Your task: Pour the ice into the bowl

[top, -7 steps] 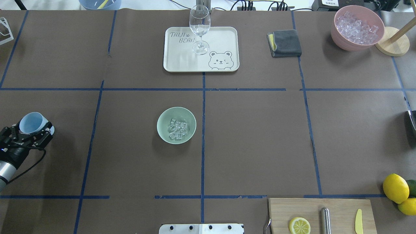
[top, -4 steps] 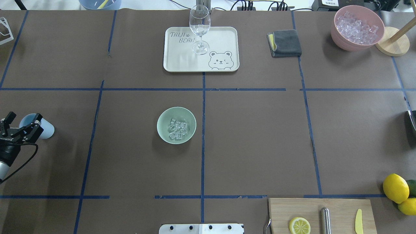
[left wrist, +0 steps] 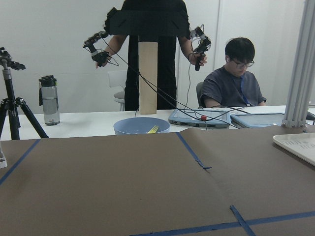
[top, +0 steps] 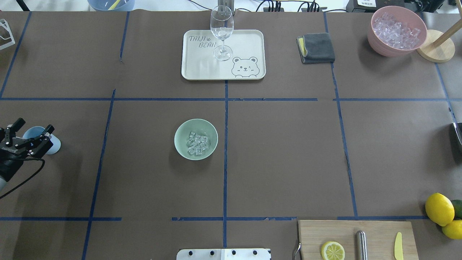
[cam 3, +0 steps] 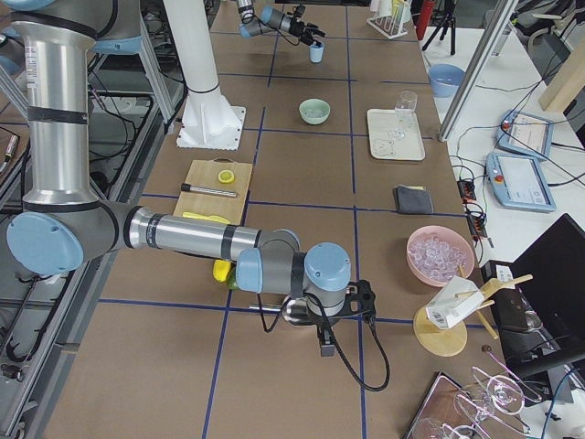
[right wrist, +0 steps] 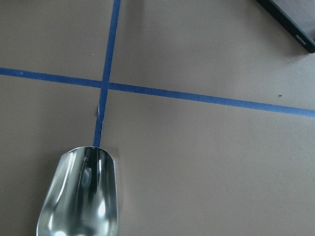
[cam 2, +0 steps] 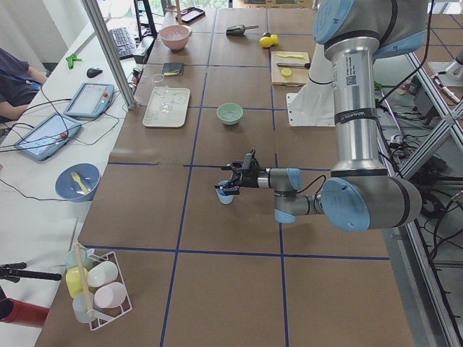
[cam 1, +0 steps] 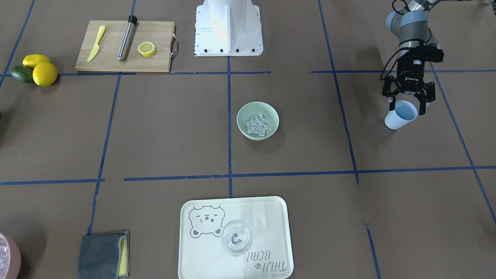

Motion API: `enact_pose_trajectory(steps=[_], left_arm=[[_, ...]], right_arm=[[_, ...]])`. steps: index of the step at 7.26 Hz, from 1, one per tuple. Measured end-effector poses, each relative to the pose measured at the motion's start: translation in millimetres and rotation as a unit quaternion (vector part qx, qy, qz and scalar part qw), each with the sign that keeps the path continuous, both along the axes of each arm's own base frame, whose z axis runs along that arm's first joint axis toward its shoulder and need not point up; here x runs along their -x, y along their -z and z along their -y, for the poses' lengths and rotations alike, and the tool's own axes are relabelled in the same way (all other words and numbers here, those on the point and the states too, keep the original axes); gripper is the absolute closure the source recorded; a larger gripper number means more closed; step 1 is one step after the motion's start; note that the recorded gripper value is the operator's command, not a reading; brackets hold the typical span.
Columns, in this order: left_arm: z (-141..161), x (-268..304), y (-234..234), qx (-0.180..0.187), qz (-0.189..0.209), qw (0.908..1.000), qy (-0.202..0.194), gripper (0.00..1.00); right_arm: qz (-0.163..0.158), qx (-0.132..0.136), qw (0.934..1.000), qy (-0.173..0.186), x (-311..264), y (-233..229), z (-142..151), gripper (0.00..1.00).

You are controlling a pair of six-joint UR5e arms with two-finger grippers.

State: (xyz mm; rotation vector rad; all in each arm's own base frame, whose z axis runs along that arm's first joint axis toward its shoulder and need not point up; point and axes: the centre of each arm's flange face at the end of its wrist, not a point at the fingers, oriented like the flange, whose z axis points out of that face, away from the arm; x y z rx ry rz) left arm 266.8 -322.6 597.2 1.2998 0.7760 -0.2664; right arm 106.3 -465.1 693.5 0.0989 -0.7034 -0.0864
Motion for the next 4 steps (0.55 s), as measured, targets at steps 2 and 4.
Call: enact_pose_trajectory(steps=[2,4], left_arm=[[45,48,-1,-0.018,0.098,0.9929,-0.066,0.0],[89,112,-1,0.006,0.173,0.9777,-0.118,0.0]], right_arm=[[0.002,0.003,0.9998,-0.021,0,15,7,0.0],[0.011,-0.01,0.9995,-0.027,3,35,12,0.0]])
